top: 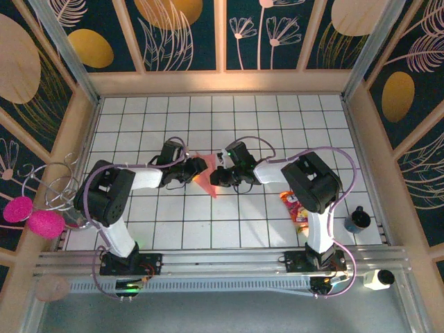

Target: Fold a paper plane with a square sheet of paper (pick it up from the middle)

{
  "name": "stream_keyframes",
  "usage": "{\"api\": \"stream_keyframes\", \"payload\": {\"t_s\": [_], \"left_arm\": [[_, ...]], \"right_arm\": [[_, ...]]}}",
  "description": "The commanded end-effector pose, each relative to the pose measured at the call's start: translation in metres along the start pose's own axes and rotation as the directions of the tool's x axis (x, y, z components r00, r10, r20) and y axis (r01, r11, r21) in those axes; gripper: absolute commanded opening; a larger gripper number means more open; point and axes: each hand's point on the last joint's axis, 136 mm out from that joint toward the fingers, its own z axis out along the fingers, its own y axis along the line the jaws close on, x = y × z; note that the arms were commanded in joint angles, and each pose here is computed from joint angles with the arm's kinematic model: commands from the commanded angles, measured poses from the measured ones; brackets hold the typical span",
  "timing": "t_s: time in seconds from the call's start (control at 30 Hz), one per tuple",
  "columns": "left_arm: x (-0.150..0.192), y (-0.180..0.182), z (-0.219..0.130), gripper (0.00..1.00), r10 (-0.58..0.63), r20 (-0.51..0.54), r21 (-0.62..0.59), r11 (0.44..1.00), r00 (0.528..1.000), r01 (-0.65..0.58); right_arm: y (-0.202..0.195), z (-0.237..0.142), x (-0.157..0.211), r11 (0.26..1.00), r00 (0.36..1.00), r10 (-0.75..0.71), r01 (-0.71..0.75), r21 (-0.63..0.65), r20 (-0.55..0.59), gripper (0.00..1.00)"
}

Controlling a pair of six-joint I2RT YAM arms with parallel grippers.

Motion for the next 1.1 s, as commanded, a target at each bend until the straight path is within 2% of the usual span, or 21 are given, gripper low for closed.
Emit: {"api": "stream_keyframes", "payload": {"t_s": [0.0,0.1,0.23,0.43,0.77,1.07], "left_arm": [[0.007,0.022,0.007,0.49,-0.017,-0.033,-0.094,0.995,0.999,0.014],[0.010,0.038,0.009,0.49,-0.035,-0.040,-0.159,0.987,0.999,0.028],[0.018,0.063,0.011,0.48,-0.061,-0.055,-0.250,0.967,0.997,0.045],[0.025,0.078,0.011,0.48,-0.075,-0.060,-0.293,0.954,0.995,0.055],[0.027,0.081,0.010,0.47,-0.076,-0.061,-0.301,0.952,0.995,0.054],[0.027,0.081,0.009,0.47,-0.078,-0.060,-0.302,0.952,0.995,0.056]], "right_arm": [[0.006,-0.001,-0.006,1.000,1.000,-0.031,0.031,0.001,0.006,0.12],[0.007,-0.004,-0.007,0.999,0.999,-0.031,0.031,0.008,0.013,0.15],[0.010,-0.014,-0.011,0.999,0.999,-0.023,0.021,0.031,0.046,0.25],[0.008,-0.020,0.000,0.996,0.998,0.014,-0.020,0.092,0.060,0.31],[0.003,-0.015,0.018,0.986,0.999,0.049,-0.051,0.156,0.022,0.25],[0.005,-0.014,0.028,0.986,0.998,0.057,-0.053,0.157,-0.016,0.17]]}}
